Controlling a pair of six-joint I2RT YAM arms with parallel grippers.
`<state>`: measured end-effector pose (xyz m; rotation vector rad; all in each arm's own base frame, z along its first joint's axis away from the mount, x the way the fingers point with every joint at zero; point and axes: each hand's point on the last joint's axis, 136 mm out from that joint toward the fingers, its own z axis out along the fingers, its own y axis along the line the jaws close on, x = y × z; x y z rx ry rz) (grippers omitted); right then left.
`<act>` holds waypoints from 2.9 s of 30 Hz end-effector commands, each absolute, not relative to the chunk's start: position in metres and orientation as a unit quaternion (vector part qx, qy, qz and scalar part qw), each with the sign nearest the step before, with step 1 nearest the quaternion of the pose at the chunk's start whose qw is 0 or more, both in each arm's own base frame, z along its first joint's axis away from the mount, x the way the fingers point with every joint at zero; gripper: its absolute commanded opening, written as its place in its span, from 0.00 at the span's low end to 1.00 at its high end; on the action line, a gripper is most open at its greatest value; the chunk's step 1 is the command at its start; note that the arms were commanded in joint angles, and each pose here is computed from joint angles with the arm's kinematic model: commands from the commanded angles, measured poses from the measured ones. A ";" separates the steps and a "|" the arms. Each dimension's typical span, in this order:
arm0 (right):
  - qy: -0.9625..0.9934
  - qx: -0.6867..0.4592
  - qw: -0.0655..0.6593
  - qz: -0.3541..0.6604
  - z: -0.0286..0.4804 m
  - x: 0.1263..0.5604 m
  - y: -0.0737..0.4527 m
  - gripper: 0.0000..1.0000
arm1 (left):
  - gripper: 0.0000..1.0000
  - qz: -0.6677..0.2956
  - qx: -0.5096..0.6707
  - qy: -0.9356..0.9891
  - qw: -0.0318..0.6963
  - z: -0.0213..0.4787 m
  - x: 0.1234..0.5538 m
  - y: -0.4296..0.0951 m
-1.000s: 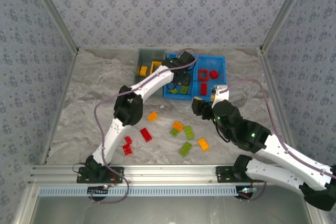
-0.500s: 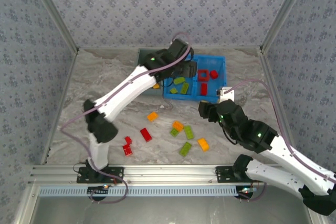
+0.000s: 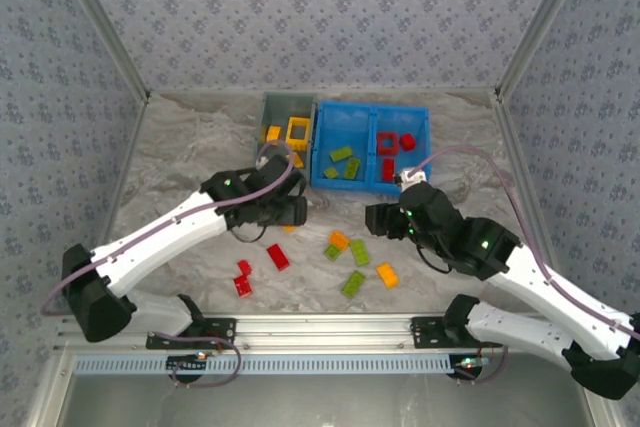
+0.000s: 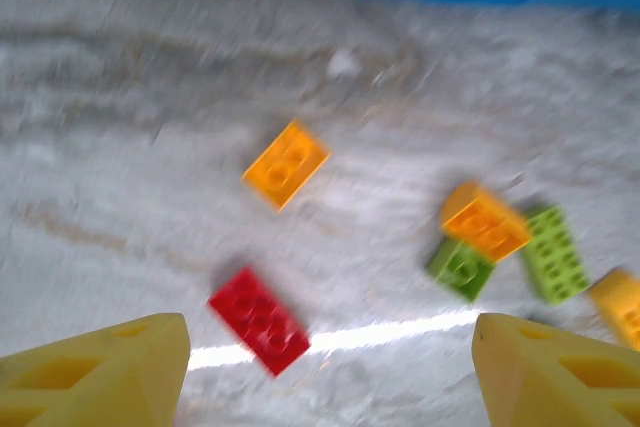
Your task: Sort the legos into containers by color
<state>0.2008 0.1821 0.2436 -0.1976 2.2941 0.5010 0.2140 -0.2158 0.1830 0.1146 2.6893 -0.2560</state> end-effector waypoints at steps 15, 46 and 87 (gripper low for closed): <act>0.899 -0.160 0.348 0.212 0.214 0.174 0.244 0.72 | 0.85 -0.106 0.150 0.967 0.175 0.135 0.207 -0.218; 0.849 -0.162 0.410 0.292 0.228 0.176 0.250 0.77 | 0.37 0.018 0.245 0.955 0.166 0.090 0.290 -0.227; 0.838 -0.115 0.459 0.273 0.245 0.207 0.218 0.77 | 0.75 -0.018 0.335 0.937 0.096 0.070 0.183 -0.253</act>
